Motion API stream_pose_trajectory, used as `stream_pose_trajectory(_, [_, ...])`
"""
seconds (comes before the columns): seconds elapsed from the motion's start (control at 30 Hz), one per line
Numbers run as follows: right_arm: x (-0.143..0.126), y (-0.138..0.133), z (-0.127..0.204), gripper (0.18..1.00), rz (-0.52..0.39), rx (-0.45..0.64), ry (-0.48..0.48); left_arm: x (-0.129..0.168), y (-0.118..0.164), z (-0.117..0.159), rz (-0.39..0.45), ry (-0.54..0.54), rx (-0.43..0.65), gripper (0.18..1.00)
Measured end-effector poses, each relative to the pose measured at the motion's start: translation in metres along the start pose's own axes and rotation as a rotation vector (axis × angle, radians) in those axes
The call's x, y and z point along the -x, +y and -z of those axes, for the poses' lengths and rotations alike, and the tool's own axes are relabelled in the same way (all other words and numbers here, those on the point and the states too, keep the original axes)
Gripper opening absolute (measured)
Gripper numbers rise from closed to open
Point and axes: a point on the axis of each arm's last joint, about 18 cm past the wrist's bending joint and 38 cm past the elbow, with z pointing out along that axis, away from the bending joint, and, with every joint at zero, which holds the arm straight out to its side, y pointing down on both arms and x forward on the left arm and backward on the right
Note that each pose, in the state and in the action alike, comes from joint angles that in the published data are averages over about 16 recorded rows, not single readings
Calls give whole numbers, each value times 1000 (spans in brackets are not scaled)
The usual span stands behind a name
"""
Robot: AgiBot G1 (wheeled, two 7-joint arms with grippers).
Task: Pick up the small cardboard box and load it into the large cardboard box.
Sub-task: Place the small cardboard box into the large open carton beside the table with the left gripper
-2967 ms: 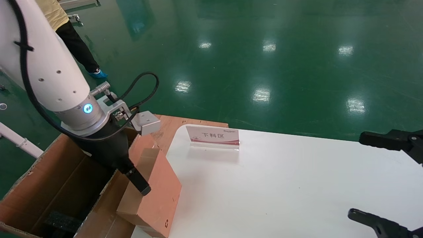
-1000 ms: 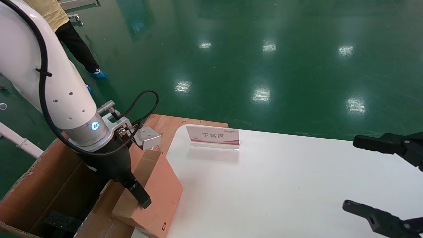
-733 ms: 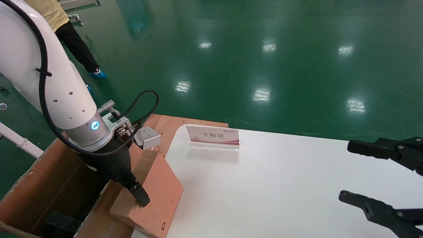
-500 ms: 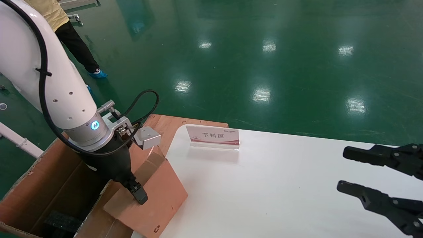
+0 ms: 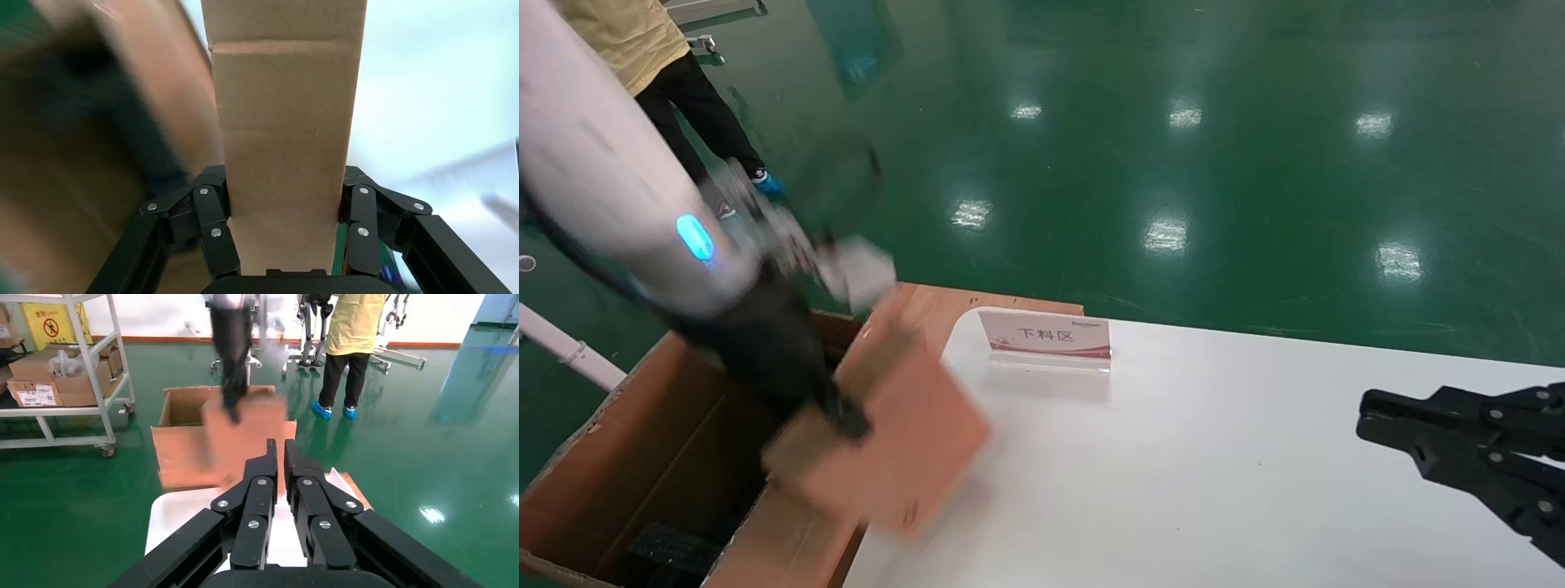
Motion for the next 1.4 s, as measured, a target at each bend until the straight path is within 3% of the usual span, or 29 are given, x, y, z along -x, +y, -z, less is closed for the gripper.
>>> stream_pose_trajectory(0.3, [0,0,0,207,0,0,0,23,-6,118,16,-131,-234,382])
stream_pose_trajectory(0.5, [0,0,0,194,0,0,0,41,9,151,27,-213,-234,379])
stream_pose_trajectory(0.67, [0,0,0,191,0,0,0,59,31,146,58,-261,-121,377])
stream_pose_trajectory(1.0, [0,0,0,191,0,0,0,92,83,111,177,-274,129,375])
stream_pose_trajectory(1.4, [0,0,0,218,0,0,0,110,119,75,283,-227,180,373])
